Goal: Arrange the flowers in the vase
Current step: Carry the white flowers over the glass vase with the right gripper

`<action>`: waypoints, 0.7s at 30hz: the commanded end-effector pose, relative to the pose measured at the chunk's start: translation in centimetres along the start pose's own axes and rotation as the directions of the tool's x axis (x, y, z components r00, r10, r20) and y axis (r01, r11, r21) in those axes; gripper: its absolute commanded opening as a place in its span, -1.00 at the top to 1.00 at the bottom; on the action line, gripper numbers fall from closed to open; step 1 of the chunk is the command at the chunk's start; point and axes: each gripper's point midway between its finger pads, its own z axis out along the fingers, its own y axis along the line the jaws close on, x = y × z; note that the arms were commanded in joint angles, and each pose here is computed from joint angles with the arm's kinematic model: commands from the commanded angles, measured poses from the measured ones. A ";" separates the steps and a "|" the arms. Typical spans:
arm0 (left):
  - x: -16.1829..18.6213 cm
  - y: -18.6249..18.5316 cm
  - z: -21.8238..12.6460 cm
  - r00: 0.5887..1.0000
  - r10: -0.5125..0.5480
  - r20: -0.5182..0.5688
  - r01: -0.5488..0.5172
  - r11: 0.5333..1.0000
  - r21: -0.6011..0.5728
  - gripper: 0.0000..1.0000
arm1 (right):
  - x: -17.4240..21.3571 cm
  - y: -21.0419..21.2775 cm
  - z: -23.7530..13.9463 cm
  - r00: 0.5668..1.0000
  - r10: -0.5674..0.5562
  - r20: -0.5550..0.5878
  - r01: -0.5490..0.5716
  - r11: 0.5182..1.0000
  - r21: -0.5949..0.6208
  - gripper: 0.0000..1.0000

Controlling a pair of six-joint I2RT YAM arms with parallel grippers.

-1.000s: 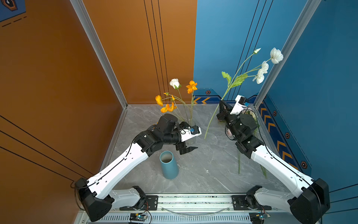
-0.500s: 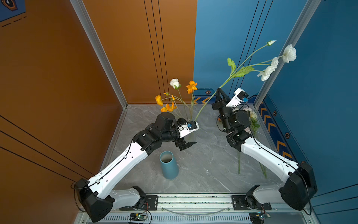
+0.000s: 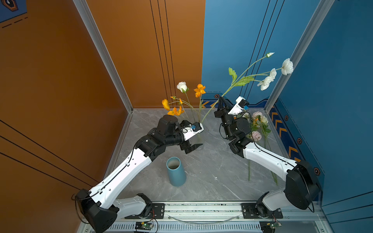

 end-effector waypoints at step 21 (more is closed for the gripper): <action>0.1 -0.3 0.2 1.000 -0.024 0.014 0.024 0.999 0.027 -0.96 | 10.3 -2.3 -2.9 0.982 0.017 -0.186 -0.012 0.999 0.031 1.00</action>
